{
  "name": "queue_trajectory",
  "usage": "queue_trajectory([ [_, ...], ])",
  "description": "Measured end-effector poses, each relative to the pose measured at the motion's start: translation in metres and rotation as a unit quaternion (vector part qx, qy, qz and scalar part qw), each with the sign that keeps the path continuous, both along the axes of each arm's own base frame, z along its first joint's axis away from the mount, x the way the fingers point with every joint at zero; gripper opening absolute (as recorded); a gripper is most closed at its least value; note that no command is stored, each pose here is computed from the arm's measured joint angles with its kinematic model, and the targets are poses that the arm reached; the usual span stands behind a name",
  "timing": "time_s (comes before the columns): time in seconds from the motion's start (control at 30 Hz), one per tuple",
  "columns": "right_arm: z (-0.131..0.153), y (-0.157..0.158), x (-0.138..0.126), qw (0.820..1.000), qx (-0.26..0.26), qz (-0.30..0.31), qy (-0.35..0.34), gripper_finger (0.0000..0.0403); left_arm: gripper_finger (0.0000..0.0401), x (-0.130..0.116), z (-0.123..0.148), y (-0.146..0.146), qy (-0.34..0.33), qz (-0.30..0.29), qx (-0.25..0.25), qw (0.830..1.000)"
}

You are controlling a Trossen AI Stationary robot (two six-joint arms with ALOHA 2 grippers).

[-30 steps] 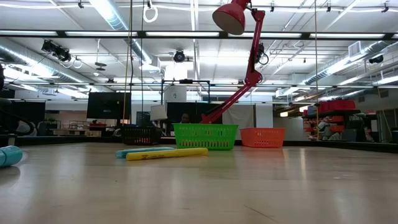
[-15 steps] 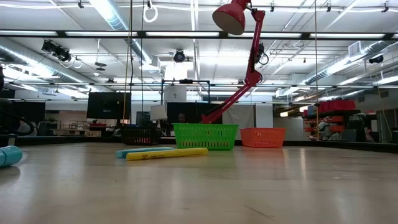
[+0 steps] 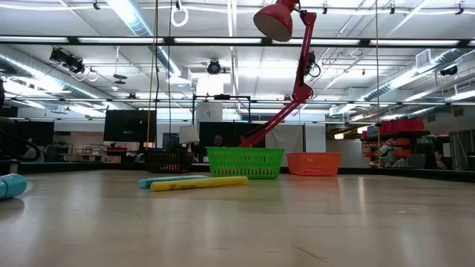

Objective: Pick & Place Markers
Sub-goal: Put the small purple highlighter into the orange basket

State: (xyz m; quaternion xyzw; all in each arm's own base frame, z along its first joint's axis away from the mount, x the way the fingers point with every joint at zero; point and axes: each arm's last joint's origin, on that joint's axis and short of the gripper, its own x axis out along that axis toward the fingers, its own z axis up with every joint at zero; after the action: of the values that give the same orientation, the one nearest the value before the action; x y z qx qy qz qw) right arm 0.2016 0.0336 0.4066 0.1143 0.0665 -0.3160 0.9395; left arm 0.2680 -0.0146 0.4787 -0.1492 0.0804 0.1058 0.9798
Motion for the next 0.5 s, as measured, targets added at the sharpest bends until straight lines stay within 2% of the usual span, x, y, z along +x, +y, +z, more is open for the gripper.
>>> queue_trajectory([
  [0.27,-0.031,0.004,-0.003,0.998,0.019,-0.054,0.016,0.0012,0.0163,0.0,-0.001,0.0,0.004,0.0,0.0,1.0],
  [0.5,-0.063,0.009,-0.005,0.995,0.063,-0.075,0.021,0.0012,0.0163,0.0,-0.001,0.0,0.006,0.0,0.0,1.0],
])
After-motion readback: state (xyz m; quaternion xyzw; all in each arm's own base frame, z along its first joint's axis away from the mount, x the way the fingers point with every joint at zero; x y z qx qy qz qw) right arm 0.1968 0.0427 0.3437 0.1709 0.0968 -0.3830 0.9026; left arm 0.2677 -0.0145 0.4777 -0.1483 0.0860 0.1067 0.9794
